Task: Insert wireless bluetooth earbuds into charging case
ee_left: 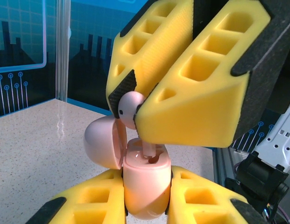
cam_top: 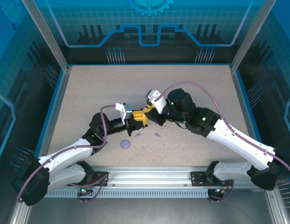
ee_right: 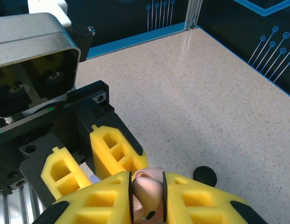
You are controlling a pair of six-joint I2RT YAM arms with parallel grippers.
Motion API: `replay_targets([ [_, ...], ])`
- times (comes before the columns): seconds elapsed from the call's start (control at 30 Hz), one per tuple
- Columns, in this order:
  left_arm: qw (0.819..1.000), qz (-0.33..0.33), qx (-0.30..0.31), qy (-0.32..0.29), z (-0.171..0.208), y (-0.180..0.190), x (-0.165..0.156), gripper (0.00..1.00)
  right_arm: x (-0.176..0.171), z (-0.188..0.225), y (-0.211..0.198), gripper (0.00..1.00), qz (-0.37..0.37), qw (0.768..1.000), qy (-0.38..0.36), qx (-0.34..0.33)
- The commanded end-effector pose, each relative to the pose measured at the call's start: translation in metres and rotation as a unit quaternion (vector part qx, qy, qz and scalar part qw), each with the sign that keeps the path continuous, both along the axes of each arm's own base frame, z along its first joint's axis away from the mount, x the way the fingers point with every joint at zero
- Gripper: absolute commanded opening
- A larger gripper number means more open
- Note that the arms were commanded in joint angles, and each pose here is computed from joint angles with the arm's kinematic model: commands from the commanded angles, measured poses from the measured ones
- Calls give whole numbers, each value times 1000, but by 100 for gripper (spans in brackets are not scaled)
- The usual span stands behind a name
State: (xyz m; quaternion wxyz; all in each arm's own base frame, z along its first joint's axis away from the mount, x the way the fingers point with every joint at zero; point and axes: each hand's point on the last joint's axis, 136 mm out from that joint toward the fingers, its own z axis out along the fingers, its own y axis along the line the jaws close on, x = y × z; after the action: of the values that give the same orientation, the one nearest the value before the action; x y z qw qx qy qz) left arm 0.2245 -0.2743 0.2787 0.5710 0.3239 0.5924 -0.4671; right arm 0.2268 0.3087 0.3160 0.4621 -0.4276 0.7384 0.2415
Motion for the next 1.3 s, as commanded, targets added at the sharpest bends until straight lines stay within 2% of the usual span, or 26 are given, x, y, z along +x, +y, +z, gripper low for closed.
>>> replay_targets([
  [0.0,999,-8,-16,-38,21,-2,-4,1,-4,6,4,21,10,1000,-7,-3],
  [0.37,999,-5,-17,-39,23,-1,-4,1,-14,-1,4,23,31,999,15,-16],
  [0.53,999,-6,-17,-38,22,-1,-4,1,-15,2,5,27,34,999,23,-10],
  [0.67,999,-5,-16,-39,21,-1,-5,1,-10,21,3,45,18,999,22,16],
  [0.73,999,-4,-16,-39,21,-1,-4,1,-8,34,-4,50,4,999,20,33],
  [0.77,999,-4,-16,-39,21,-1,-4,1,-5,41,-9,56,-9,999,18,43],
  [0.93,999,1,-17,-41,21,1,-4,1,11,57,-51,72,-100,991,25,89],
  [1.07,999,8,-20,-44,22,3,-5,1,33,31,-96,94,-207,970,74,100],
  [1.13,998,13,-23,-48,23,6,-5,1,43,6,-118,99,-264,952,121,102],
  [1.27,997,25,-30,-60,28,12,-8,1,55,-55,-150,100,-347,909,211,90],
])
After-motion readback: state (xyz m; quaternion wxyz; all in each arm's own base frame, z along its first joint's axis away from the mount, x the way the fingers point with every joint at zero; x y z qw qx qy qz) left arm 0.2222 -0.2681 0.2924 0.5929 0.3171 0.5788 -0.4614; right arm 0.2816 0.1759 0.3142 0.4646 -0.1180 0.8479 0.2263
